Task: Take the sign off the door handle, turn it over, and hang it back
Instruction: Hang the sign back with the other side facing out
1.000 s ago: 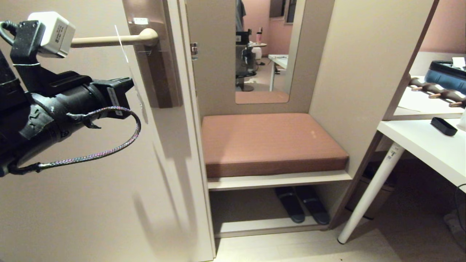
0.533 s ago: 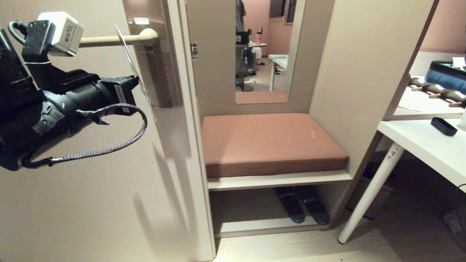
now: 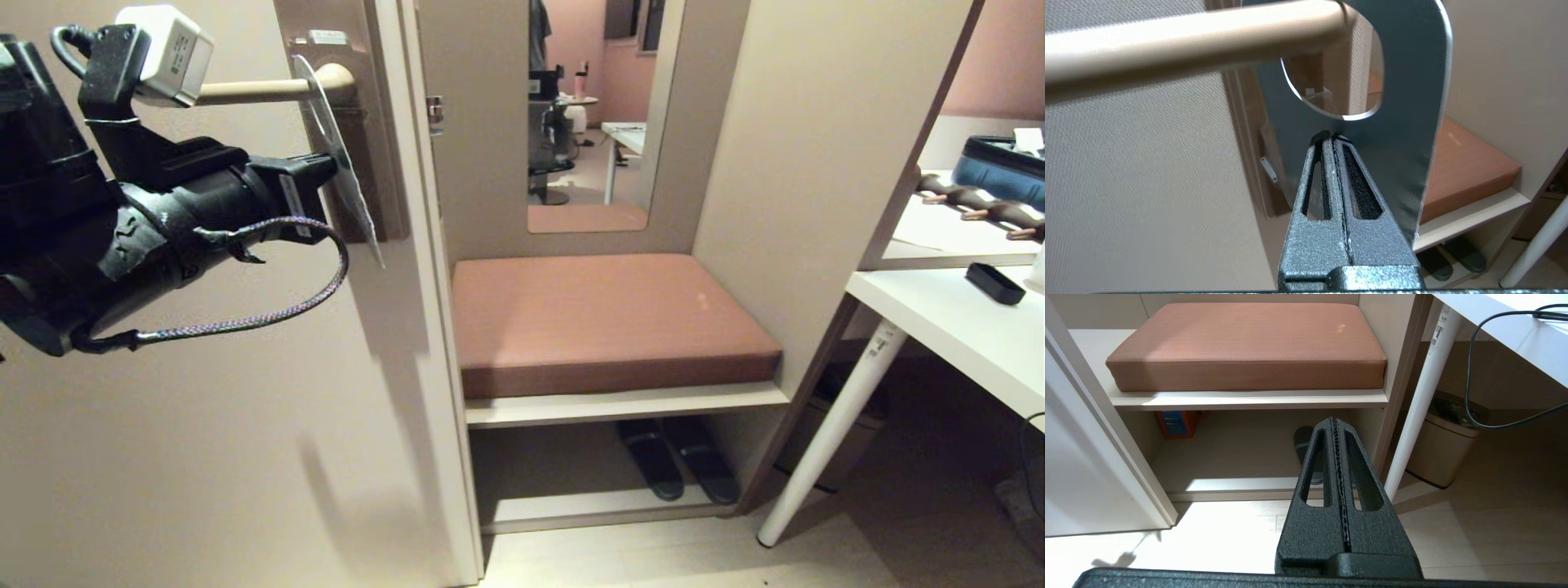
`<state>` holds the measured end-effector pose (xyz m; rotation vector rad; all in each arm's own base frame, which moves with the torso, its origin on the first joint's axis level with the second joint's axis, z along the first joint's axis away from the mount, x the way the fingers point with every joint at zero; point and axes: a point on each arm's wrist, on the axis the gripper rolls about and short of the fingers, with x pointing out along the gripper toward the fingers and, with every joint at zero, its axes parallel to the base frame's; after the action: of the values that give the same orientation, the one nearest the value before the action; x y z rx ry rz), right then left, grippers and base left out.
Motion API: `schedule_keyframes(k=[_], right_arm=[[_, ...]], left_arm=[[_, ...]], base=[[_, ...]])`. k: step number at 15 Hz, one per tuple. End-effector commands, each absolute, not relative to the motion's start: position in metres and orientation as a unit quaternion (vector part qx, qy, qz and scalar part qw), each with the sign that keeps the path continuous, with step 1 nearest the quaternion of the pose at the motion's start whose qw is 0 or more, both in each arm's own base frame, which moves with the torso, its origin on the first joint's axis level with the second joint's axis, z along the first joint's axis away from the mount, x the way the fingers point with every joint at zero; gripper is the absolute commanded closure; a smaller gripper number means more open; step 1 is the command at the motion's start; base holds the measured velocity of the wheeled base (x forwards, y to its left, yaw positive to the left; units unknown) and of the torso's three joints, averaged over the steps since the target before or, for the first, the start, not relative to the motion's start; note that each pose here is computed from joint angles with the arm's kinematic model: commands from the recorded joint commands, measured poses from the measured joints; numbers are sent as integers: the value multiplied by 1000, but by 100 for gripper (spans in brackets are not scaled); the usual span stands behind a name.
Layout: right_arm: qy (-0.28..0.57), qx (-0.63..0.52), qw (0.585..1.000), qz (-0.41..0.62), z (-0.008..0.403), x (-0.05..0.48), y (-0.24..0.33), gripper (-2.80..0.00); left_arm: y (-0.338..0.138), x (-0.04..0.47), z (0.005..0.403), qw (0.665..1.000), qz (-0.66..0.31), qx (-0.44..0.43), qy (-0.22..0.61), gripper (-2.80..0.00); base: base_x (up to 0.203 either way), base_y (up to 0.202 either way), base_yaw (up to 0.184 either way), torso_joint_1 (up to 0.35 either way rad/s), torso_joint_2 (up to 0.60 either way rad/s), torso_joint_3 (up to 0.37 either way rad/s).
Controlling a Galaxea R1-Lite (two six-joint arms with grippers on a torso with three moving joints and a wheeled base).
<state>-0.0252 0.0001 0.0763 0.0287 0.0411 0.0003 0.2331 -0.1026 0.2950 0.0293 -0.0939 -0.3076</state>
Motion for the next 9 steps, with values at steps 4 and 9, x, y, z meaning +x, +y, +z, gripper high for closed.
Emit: schedule_keyframes(k=[4, 9], right_arm=[[21, 15, 1000, 0, 76, -25, 0, 0], [21, 15, 1000, 0, 76, -25, 0, 0]], left_arm=[[-107, 242, 292, 987, -154, 16, -41, 0], [-111, 251, 295, 987, -154, 15, -45, 0]], base=[[0, 0, 0, 0, 0, 0], [0, 0, 0, 0, 0, 0]])
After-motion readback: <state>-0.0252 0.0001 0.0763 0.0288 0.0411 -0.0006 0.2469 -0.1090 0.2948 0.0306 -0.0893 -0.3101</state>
